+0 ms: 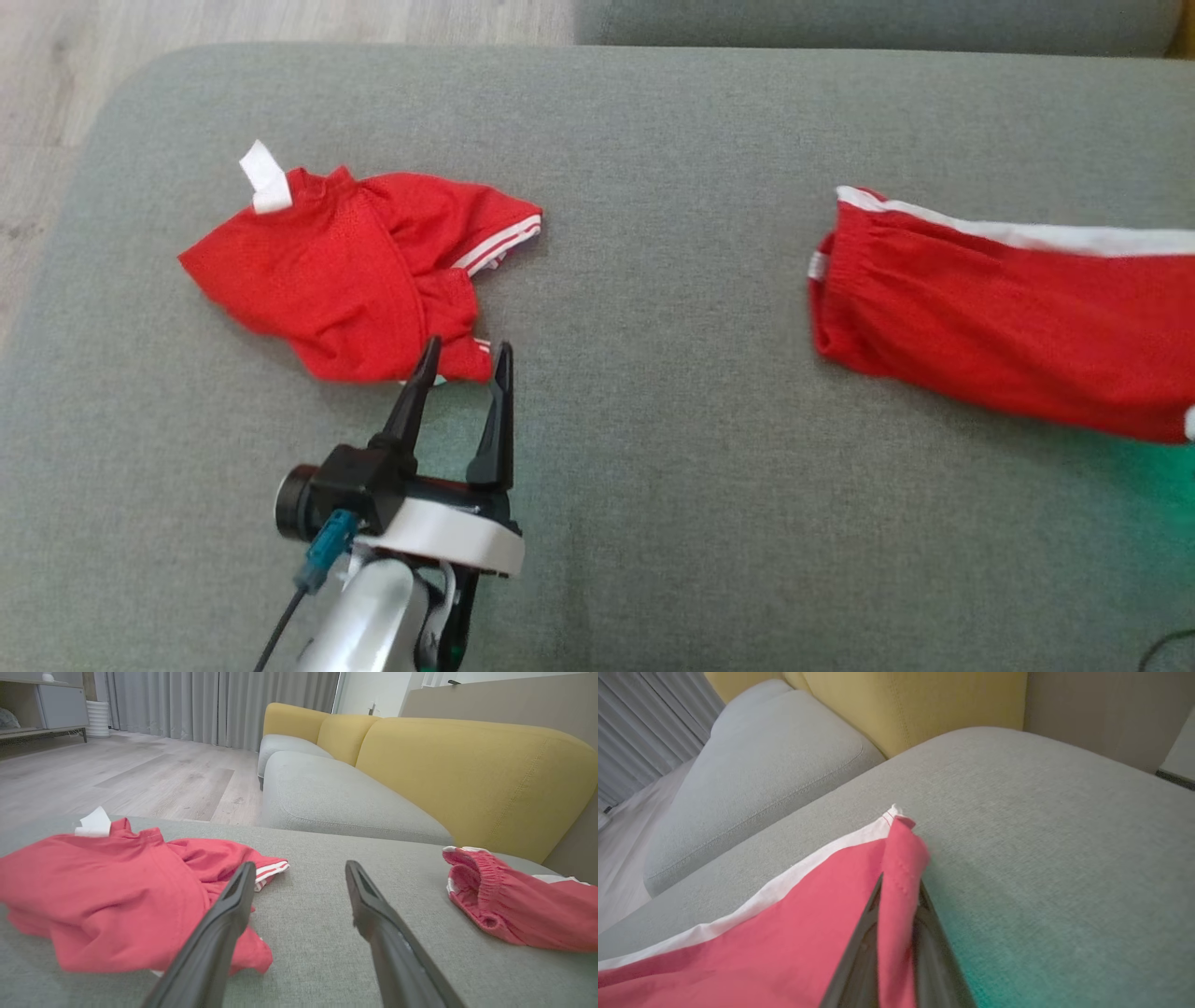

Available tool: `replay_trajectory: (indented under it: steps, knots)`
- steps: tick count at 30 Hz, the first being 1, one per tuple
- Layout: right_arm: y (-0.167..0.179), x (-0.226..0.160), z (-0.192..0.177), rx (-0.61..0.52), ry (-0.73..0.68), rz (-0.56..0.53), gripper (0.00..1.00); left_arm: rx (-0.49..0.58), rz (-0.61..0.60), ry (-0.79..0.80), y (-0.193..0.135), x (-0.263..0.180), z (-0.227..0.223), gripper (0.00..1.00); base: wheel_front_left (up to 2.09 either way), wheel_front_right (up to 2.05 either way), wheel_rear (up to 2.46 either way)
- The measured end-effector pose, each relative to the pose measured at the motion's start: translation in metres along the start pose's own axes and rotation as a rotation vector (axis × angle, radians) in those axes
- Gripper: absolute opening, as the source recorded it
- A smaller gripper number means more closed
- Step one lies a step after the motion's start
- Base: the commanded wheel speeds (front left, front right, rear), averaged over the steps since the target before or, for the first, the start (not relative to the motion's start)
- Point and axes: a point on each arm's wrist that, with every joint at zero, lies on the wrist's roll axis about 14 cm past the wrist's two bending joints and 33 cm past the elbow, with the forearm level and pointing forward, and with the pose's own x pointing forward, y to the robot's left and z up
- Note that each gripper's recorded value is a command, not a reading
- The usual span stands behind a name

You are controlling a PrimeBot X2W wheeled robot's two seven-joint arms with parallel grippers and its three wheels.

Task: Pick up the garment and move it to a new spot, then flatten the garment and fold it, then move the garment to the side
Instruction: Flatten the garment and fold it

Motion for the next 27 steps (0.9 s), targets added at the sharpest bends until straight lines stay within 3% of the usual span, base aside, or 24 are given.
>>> replay_trajectory:
  steps: [4, 13, 27]
  knots:
    - [-0.005, -0.005, 0.002, 0.024, -0.033, -0.020, 0.00, -0.001, 0.008, 0.005, 0.003, -0.004, -0.002, 1.00, 0.00, 0.00, 0.00]
    - [0.036, -0.003, 0.017, 0.019, -0.099, 0.067, 0.00, 0.001, 0.033, 0.001, 0.011, -0.008, 0.000, 1.00, 0.00, 0.00, 0.00]
    - [0.185, -0.040, 0.023, 0.041, -0.128, 0.487, 0.00, 0.011, 0.073, -0.044, 0.021, -0.024, 0.016, 1.00, 0.00, 0.00, 0.00]
